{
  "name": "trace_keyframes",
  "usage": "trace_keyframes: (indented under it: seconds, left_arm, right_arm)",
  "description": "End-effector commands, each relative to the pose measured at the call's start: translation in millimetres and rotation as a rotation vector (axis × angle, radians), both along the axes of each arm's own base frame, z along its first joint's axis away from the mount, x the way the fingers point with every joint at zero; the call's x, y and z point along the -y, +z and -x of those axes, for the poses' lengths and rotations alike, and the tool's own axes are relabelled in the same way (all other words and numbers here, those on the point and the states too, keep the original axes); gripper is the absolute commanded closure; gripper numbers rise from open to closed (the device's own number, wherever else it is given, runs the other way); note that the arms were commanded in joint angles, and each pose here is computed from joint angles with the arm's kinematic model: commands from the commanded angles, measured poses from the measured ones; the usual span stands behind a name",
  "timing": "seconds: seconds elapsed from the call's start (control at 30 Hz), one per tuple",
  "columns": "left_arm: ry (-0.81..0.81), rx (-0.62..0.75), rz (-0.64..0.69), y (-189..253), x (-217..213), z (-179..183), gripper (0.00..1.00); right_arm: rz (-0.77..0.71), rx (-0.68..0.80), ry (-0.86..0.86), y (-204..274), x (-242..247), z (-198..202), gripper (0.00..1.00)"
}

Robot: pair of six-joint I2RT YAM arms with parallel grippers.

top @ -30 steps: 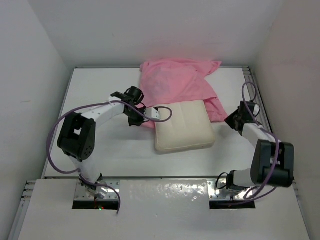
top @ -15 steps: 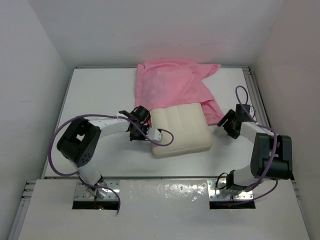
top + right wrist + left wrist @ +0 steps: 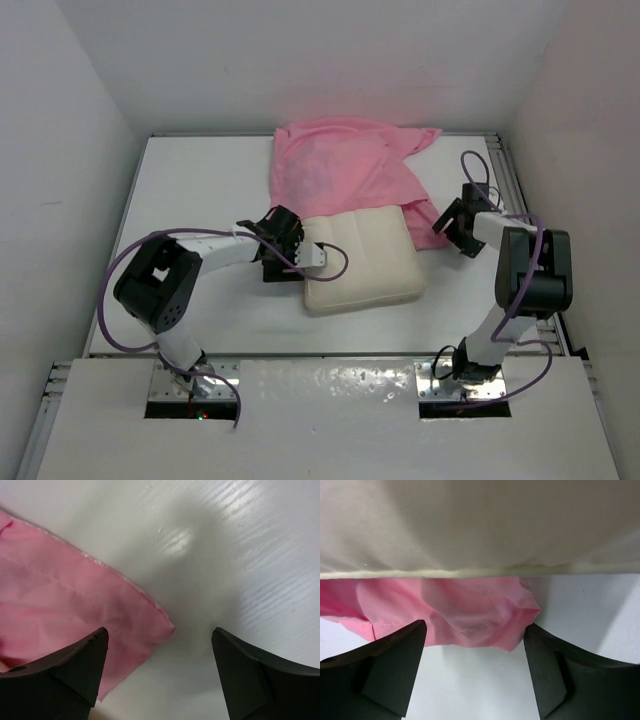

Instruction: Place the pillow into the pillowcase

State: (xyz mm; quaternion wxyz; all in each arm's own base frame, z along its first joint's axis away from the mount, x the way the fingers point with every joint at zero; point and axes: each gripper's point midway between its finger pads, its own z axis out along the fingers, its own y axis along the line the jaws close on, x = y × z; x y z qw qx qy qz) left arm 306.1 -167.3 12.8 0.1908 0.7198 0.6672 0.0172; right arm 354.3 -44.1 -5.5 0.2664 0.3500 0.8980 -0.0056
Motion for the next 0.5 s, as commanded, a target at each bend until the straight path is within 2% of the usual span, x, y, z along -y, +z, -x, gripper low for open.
trace_keyframes:
  seconds: [0.0,0.03,0.07,0.13,0.17,0.2,0.23,0.27,0.3,0.33,0.37,0.47]
  left_arm:
    - [-0.019,-0.033,0.012,-12,3,4,0.23]
    - [-0.027,-0.040,0.010,-14,3,7,0.22]
    - [-0.030,-0.047,0.010,-17,2,8,0.15]
    - [-0.056,-0.065,0.022,-22,5,13,0.16]
    - [-0.064,-0.070,0.027,-23,6,15,0.21]
    - [-0.084,-0.081,0.039,-24,9,17,0.33]
    - [-0.086,-0.086,0.043,-25,10,18,0.67]
    - [-0.082,-0.089,0.047,-26,11,19,0.81]
    - [-0.067,-0.085,0.052,-26,11,17,0.94]
    - [-0.058,-0.083,0.052,-24,12,17,1.00]
    - [-0.054,-0.084,0.051,-24,11,16,1.00]
    - [0.002,-0.127,0.074,-7,9,14,1.00]
  right_arm:
    - [0.013,-0.061,-0.037,-6,3,-3,0.18]
    - [0.009,-0.074,-0.034,-7,1,-2,0.19]
    - [0.004,-0.081,-0.024,-9,-3,-5,0.21]
    - [-0.002,-0.091,-0.021,-12,-5,-5,0.28]
    - [-0.014,-0.097,-0.020,-16,-7,-7,0.38]
    - [-0.022,-0.112,-0.024,-17,-7,-5,0.45]
    - [-0.024,-0.119,-0.023,-17,-7,-6,0.54]
    - [-0.031,-0.119,-0.016,-17,-8,-8,0.63]
    - [-0.037,-0.119,-0.015,-18,-9,-8,0.87]
    - [-0.046,-0.119,-0.007,-18,-11,-9,0.97]
    - [-0.065,-0.116,0.005,-17,-15,-9,1.00]
    - [-0.117,-0.052,0.061,-3,-28,-10,1.00]
